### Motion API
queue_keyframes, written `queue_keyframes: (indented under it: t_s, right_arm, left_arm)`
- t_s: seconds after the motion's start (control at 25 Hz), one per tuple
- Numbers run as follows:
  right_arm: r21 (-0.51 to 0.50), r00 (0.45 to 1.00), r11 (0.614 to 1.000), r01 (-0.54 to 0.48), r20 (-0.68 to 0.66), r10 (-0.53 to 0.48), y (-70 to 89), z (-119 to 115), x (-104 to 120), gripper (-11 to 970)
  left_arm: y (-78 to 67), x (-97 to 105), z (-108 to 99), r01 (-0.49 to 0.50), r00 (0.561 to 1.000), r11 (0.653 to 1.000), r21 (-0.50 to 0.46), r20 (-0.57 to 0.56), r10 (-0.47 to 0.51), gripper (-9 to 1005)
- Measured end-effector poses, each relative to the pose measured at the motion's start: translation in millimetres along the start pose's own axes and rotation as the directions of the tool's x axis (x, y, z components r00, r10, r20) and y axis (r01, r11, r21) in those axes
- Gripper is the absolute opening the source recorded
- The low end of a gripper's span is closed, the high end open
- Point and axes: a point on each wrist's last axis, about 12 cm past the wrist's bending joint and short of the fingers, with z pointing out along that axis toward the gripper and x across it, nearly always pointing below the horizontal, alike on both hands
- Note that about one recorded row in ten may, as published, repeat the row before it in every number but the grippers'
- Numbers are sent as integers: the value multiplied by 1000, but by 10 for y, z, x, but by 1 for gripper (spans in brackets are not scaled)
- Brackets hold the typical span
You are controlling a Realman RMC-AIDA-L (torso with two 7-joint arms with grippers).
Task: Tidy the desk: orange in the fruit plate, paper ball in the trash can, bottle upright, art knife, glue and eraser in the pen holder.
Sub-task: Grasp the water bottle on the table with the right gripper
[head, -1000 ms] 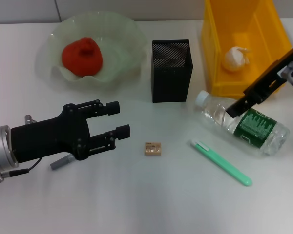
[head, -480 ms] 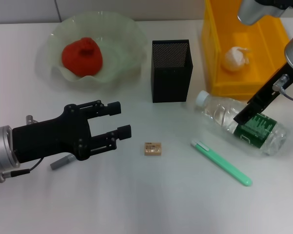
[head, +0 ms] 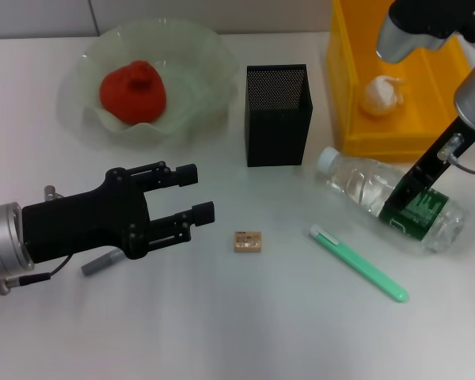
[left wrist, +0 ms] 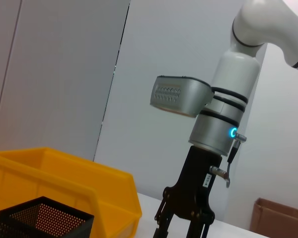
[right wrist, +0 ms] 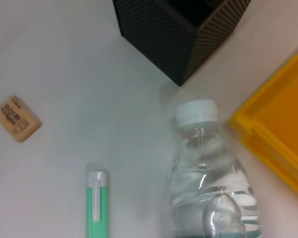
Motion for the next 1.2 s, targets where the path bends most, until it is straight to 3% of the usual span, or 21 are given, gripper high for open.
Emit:
queue_keyframes:
  t_s: [0.56, 1.2]
  right_arm:
    - [-14, 1000, 1000, 14, -27, -14, 43, 304, 2, 755]
    - [-24, 997, 998, 64, -39, -65, 124, 381, 20, 757]
  left_arm:
    - [1, -2, 7, -1, 1000, 1000, 3, -1, 1, 596]
    - [-8, 21, 3, 13, 1000, 1000, -1, 3, -13, 594]
